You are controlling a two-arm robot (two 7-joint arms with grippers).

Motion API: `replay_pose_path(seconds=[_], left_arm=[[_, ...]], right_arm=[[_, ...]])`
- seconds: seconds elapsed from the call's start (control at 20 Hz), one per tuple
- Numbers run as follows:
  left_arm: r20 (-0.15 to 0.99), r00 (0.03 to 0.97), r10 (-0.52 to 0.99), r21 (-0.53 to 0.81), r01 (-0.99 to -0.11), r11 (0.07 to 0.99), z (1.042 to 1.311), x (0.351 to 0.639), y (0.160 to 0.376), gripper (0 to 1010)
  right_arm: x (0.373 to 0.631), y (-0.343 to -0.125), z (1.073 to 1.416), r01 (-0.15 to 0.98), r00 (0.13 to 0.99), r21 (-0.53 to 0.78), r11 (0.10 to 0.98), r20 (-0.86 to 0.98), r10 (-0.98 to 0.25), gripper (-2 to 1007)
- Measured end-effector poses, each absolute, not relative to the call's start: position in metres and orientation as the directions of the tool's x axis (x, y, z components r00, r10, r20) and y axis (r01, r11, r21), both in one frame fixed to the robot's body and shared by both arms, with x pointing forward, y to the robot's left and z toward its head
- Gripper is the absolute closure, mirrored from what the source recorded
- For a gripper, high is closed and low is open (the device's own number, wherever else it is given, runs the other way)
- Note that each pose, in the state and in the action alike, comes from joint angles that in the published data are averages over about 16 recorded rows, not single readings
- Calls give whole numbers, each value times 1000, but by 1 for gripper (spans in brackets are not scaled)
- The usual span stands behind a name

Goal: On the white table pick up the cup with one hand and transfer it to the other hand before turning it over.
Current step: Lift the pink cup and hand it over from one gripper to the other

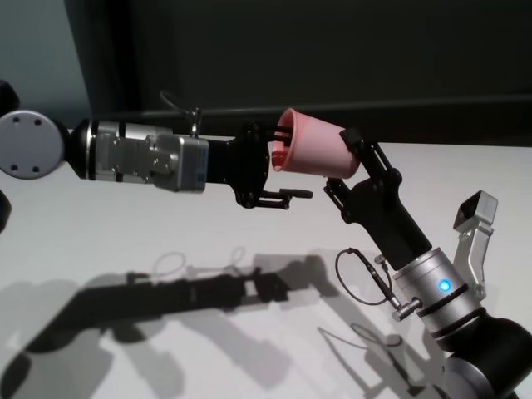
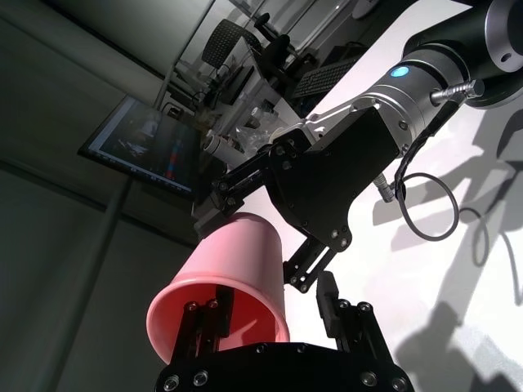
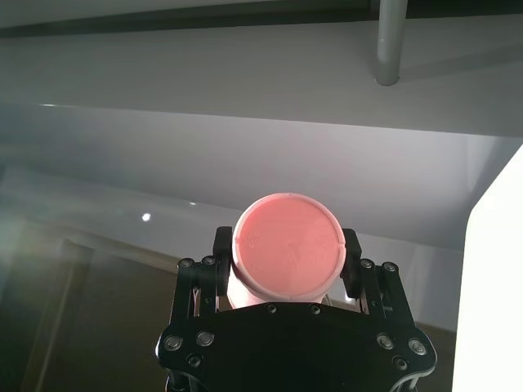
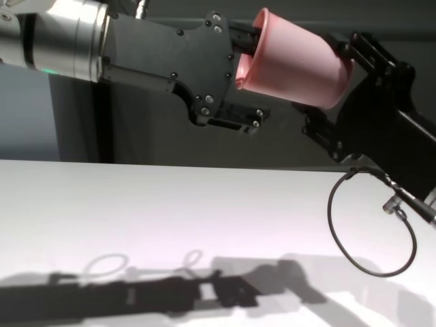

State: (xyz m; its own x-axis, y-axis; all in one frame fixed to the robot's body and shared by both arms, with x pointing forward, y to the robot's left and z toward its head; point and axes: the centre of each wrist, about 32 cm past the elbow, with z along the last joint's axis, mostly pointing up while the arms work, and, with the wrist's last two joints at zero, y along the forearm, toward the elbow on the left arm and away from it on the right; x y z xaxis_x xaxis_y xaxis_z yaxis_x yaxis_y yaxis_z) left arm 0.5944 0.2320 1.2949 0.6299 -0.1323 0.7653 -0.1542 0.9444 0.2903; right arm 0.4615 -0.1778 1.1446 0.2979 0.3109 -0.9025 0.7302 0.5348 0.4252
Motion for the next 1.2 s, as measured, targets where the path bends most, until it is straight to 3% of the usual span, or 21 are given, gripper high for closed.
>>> replay_pose_path(seconds=[0.3, 0.6, 1.2], left_arm=[[765, 630, -132, 291, -154, 944, 1295, 594, 232, 210], [765, 630, -133, 291, -155, 944, 1295, 594, 232, 74], [766, 628, -136, 292, -151, 944, 1295, 594, 232, 9]], right_arm=[[461, -178, 1145, 730, 298, 426, 535, -902, 311, 254], [461, -178, 1145, 730, 299, 426, 534, -902, 311, 254], [461, -178, 1145, 730, 299, 427, 534, -902, 312, 254]])
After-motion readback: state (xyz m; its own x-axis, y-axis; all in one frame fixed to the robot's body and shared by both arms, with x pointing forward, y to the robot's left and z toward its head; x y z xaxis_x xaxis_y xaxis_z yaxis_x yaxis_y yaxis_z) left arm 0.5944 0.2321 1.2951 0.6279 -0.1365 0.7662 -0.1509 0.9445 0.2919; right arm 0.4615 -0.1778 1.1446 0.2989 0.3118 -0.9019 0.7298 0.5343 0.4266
